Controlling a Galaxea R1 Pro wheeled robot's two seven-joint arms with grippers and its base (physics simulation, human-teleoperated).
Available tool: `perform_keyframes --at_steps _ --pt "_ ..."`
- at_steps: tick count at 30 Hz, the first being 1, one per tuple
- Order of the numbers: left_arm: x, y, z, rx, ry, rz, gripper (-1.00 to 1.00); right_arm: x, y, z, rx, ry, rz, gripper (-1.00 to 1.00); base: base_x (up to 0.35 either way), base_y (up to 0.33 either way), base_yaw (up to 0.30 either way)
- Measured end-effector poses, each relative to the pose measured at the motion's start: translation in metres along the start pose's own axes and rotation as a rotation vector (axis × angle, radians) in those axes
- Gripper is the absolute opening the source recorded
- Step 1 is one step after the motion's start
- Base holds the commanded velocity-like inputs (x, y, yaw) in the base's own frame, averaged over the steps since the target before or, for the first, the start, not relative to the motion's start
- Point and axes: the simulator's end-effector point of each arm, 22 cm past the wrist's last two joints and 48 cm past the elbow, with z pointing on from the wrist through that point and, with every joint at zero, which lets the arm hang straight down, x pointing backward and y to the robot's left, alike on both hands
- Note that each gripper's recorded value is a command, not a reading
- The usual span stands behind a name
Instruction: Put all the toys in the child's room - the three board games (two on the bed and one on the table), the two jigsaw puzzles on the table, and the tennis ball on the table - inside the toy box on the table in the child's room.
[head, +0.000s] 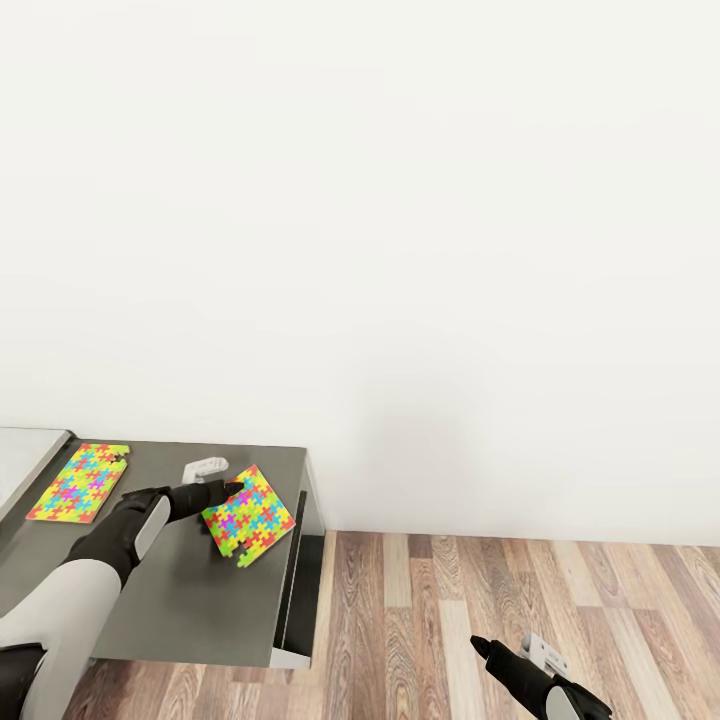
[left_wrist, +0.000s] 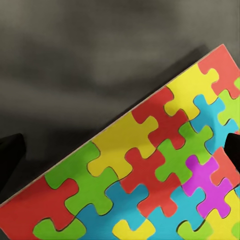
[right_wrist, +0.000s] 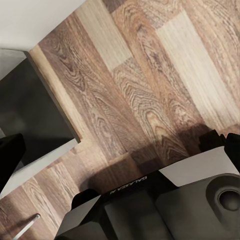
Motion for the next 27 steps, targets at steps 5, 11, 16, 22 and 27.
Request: perform_keyframes --at_steps 5,11,16,22,27 --pt "0.000 0.000 0.000 0.001 0.000 0.000 1.00 0.000 0.000 0.000 0.000 0.000 0.000 1.00 0.000 0.000 0.000" --pt "0.000 0.000 0.000 0.002 0.000 0.000 1.00 0.000 0.000 0.000 0.000 0.000 0.000 1.00 0.000 0.000 0.000" --pt "0.000 -0.004 0.000 0.015 0.000 -0.001 1.00 0.000 0.000 0.000 0.000 0.000 0.000 1.00 0.000 0.000 0.000" --pt "0.000 -0.010 0.000 0.049 0.000 0.001 1.00 0.000 0.000 0.000 0.000 0.000 0.000 1.00 0.000 0.000 0.000" --pt "0.000 -0.013 -0.001 0.061 0.000 0.001 1.00 0.000 0.000 0.000 0.000 0.000 0.000 1.00 0.000 0.000 0.000"
